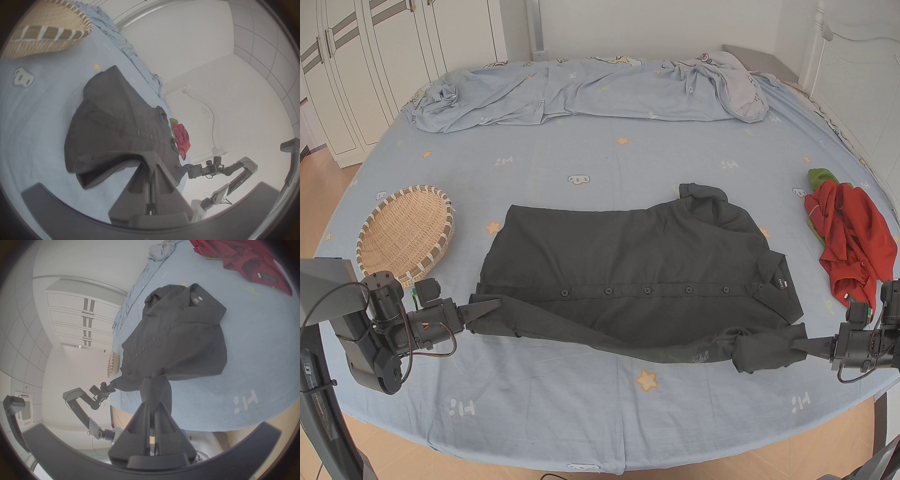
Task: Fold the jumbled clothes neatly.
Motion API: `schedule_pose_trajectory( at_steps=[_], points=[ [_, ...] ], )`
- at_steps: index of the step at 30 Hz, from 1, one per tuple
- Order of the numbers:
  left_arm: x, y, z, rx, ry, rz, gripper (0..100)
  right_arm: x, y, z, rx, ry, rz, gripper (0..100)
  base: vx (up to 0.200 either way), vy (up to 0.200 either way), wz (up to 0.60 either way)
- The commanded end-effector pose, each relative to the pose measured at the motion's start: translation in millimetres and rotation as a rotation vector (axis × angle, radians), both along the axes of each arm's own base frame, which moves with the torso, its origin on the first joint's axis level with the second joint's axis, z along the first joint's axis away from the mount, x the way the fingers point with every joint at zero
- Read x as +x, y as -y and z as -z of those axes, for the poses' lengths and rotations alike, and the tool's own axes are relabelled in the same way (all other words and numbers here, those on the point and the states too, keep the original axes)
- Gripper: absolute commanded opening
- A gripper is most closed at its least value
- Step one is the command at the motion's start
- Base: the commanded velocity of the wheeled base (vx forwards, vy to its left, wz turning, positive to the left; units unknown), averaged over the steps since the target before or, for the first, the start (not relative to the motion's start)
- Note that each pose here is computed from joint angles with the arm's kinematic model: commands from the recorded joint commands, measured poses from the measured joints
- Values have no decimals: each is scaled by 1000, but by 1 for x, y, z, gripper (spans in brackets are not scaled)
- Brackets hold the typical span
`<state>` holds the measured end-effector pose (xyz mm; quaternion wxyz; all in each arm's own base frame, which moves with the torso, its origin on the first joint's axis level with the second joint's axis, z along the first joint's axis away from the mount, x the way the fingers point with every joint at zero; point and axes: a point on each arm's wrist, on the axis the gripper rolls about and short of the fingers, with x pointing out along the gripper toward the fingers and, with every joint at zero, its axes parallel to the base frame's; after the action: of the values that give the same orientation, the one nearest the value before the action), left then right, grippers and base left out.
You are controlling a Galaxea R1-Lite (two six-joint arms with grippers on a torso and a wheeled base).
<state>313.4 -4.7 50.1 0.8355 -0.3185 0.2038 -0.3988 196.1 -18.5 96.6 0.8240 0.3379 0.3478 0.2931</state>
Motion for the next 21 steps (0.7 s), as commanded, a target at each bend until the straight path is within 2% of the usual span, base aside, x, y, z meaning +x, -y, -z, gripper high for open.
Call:
schedule_pose_trajectory(
  at_steps=[1,3,11,17,21],
  points=[
    [22,0,13,-10,11,2,0,25,5,19,5,-19,3,0,0,0,0],
    [29,0,16,-10,12,2,0,38,7,29,2,10,7,0,0,0,0],
    [39,3,21,-10,1,11,0,57,5,56,18,24,0,0,0,0,0],
    [45,4,27,-10,3,15,0,58,-7,61,30,15,-41,0,0,0,0],
    [48,4,27,-10,11,15,0,62,-7,62,27,39,-38,0,0,0,0]
  ],
)
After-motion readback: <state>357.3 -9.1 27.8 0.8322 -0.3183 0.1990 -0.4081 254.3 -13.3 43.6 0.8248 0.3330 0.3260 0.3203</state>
